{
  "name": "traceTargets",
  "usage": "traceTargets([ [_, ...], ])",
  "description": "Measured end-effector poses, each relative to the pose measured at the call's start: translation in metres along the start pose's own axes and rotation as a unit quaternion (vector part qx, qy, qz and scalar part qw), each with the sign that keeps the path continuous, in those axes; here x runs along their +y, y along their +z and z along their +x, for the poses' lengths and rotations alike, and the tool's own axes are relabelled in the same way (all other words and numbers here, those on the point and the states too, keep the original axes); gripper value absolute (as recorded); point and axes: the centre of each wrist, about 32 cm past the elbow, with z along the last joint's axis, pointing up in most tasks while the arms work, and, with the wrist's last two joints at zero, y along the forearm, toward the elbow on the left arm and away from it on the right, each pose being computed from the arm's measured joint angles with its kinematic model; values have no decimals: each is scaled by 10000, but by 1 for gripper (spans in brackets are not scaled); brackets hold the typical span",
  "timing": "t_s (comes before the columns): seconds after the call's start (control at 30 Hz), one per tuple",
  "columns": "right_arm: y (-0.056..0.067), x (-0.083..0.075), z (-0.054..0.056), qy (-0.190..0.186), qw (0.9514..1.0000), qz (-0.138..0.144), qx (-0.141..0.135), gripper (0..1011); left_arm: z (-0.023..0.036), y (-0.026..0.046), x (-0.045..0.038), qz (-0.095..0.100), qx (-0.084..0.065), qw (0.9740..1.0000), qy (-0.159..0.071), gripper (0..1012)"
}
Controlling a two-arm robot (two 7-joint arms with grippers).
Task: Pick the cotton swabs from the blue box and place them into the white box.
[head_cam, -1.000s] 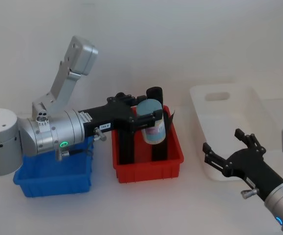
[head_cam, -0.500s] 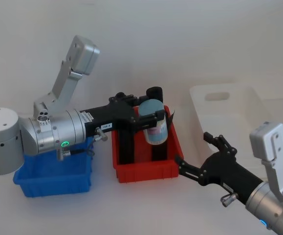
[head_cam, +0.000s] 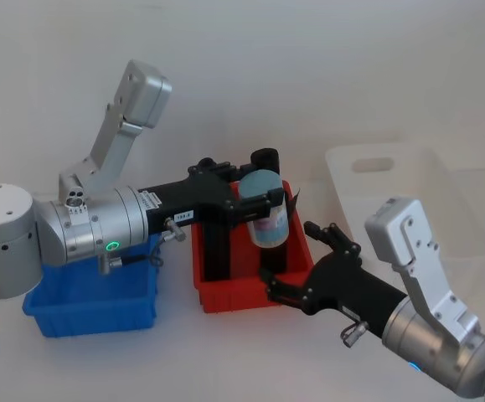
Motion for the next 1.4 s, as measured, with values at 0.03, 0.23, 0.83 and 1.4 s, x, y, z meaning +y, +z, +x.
traceTargets([
  [0.03,13,28,-1,13,10000,-14,-29,1002,0,0,0,0,0,10000,0,670],
  [0.23,54,111,-2,25,9999,-51,-108,1002,0,1,0,-1,-1,10000,-4,669],
  [0.83,108,301,8,-147,9997,-32,-173,1002,0,1,0,-2,-2,10000,-6,669],
  [1.4,72,416,18,-269,9996,103,35,849,0,1,0,-2,-2,10000,-5,669],
])
